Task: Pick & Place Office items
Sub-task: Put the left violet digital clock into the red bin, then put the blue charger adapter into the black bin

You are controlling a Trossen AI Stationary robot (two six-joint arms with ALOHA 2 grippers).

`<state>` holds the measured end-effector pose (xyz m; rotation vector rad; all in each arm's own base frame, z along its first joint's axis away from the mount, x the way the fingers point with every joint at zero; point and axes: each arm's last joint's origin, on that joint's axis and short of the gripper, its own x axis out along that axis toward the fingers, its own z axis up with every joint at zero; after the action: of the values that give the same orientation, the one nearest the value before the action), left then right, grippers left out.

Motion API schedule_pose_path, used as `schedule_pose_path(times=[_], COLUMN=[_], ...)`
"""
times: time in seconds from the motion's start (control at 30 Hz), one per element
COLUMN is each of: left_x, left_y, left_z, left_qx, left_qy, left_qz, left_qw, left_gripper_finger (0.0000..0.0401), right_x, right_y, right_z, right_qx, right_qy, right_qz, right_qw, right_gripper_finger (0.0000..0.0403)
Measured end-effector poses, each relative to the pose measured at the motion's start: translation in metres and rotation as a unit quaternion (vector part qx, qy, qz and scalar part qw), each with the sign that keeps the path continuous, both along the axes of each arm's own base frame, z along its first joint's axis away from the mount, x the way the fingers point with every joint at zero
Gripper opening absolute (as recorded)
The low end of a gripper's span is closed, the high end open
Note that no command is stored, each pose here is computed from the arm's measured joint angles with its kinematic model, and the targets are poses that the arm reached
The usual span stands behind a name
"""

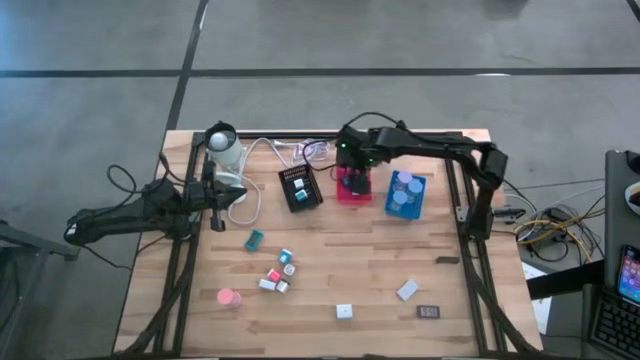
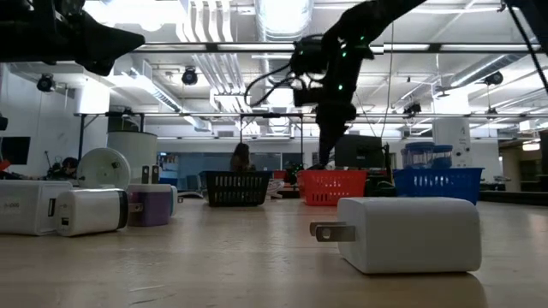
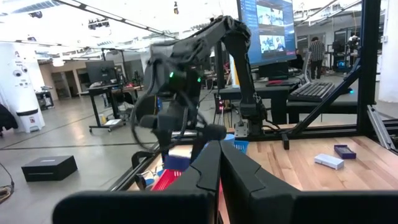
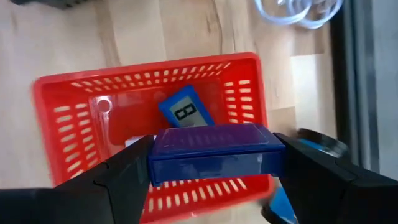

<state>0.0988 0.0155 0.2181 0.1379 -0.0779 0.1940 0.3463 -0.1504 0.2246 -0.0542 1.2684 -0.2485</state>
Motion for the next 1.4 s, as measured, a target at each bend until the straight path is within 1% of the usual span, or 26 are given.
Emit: schedule_pose_path(times=[0.1, 0.3, 0.4, 0.53, 0.63, 0.83, 1.1, 1.2, 1.4], left_x=[0.0, 0.0, 0.0, 0.0, 0.0, 0.0, 0.0, 0.0, 0.0], left_y=[0.0, 0.0, 0.0, 0.0, 0.0, 0.0, 0.0, 0.0, 0.0], left_z=[0.0, 0.0, 0.0, 0.0, 0.0, 0.0, 0.0, 0.0, 0.0], left_qx=[0.0, 0.0, 0.0, 0.0, 0.0, 0.0, 0.0, -0.001, -0.002], left_qy=[0.0, 0.001, 0.002, 0.002, 0.002, 0.002, 0.002, 0.002, 0.002], left_qz=[0.0, 0.0, 0.0, 0.0, 0.0, 0.0, 0.0, 0.0, 0.0], left_qw=[1.0, 1.0, 1.0, 1.0, 1.0, 1.0, 1.0, 1.0, 1.0], left_gripper_finger=[0.0012, 0.0012, 0.0012, 0.0012, 0.0012, 0.0012, 0.0012, 0.0012, 0.0012], right_x=[0.006, 0.017, 0.021, 0.027, 0.029, 0.029, 0.025, 0.025, 0.022], right_y=[-0.004, -0.009, -0.011, -0.013, -0.014, -0.015, -0.013, -0.013, -0.012], right_z=[-0.013, -0.036, -0.042, -0.051, -0.053, -0.053, -0.039, -0.038, -0.039], right_qx=[0.015, 0.027, 0.032, 0.053, 0.054, 0.052, 0.046, 0.047, 0.053], right_qy=[0.011, 0.037, 0.043, 0.043, 0.046, 0.046, 0.033, 0.033, 0.046], right_qz=[0.002, 0.002, 0.002, 0.007, 0.008, 0.015, 0.008, 0.006, 0.004], right_qw=[1.0, 0.999, 0.999, 0.998, 0.997, 0.997, 0.998, 0.998, 0.998], right_gripper_finger=[0.0292, 0.0292, 0.0292, 0.0292, 0.0292, 0.0294, 0.0332, 0.0344, 0.0351])
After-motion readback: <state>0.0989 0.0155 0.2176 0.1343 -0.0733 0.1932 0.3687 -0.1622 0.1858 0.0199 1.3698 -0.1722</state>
